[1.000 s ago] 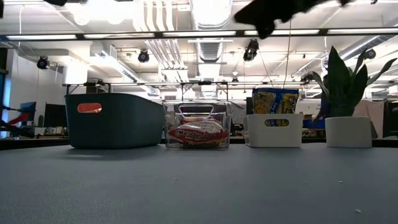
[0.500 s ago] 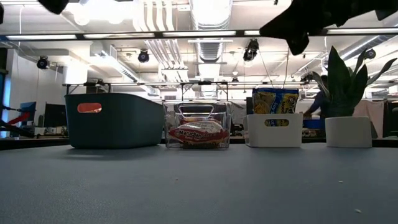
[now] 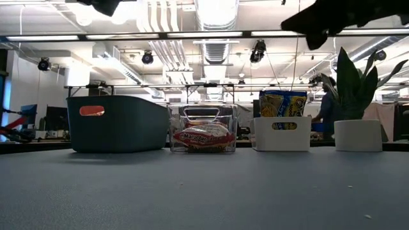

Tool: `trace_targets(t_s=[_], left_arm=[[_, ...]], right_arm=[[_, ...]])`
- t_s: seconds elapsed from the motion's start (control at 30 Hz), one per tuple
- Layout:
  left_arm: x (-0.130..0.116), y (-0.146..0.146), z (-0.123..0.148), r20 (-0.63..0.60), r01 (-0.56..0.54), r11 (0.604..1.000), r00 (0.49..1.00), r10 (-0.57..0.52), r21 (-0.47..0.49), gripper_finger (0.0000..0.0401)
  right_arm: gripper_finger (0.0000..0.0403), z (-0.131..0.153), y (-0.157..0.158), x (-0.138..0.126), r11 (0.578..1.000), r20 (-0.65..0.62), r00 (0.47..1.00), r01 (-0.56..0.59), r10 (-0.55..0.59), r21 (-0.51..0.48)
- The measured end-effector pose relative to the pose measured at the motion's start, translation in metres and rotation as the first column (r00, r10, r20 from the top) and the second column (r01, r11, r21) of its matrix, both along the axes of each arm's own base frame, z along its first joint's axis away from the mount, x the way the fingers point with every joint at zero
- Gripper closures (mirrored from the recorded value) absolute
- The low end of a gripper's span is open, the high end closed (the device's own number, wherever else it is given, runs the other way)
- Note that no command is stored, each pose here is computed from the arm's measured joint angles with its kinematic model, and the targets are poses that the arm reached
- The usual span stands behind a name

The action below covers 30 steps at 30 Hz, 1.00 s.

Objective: Sort Maruchan noodles
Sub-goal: Return to Home Position

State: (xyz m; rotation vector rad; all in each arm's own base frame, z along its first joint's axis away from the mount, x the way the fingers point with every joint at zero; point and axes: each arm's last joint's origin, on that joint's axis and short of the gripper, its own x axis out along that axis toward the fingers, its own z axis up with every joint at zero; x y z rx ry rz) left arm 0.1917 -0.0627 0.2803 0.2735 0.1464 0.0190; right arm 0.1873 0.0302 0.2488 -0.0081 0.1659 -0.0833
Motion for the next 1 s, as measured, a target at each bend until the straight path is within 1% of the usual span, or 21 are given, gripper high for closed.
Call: trace_targets(t_s=[0.03,0.07,0.2,0.33,0.5,0.57,0.7,0.77,0.83,0.93,1.0], left_arm=[[-0.001,0.004,0.000,-0.013,0.027,1.000,1.000,-0.027,-0.003,0.0401],[-0.002,0.009,0.000,-0.026,0.030,1.000,0.999,-0.030,-0.005,0.0401],[-0.016,0.025,0.001,-0.026,-0.020,1.000,0.999,0.019,-0.023,0.0401],[-0.035,0.034,-0.004,0.024,0.012,0.999,1.000,-0.012,-0.037,0.0401],[-0.059,0.042,-0.021,0.118,0.003,0.996,0.993,0.007,-0.084,0.0401],[-0.067,0.045,-0.030,0.162,-0.003,0.995,0.987,0.020,-0.104,0.0401],[-0.078,0.051,-0.047,0.280,-0.021,0.991,0.958,0.057,-0.131,0.0401],[-0.082,0.054,-0.056,0.300,-0.044,0.989,0.950,0.085,-0.141,0.0401],[-0.086,0.058,-0.063,0.305,-0.067,0.985,0.945,0.114,-0.160,0.0401],[-0.093,0.061,-0.069,0.327,-0.089,0.981,0.934,0.142,-0.171,0.0401],[-0.096,0.064,-0.073,0.315,-0.111,0.979,0.935,0.161,-0.169,0.0401]], right_arm=[[0.0394,0.002,-0.001,-0.004,1.000,0.018,1.000,-0.009,0.009,0.000],[0.0394,0.004,-0.001,-0.008,1.000,0.039,0.999,-0.026,0.026,0.000],[0.0394,0.009,-0.003,-0.028,0.996,0.121,0.989,-0.085,0.085,-0.002],[0.0394,0.006,-0.007,-0.047,0.996,0.189,0.978,-0.093,0.091,0.003],[0.0394,0.001,-0.013,-0.079,0.993,0.337,0.936,-0.114,0.097,0.029],[0.0394,-0.005,-0.014,-0.085,0.993,0.360,0.928,-0.114,0.096,0.031],[0.0394,-0.014,-0.017,-0.095,0.992,0.407,0.909,-0.119,0.089,0.049],[0.0394,-0.015,-0.018,-0.100,0.991,0.420,0.903,-0.123,0.088,0.058],[0.0394,-0.020,-0.018,-0.104,0.991,0.400,0.912,-0.122,0.088,0.060],[0.0394,-0.023,-0.019,-0.107,0.991,0.388,0.918,-0.117,0.084,0.062],[0.0394,-0.022,-0.019,-0.107,0.992,0.386,0.919,-0.110,0.076,0.066]])
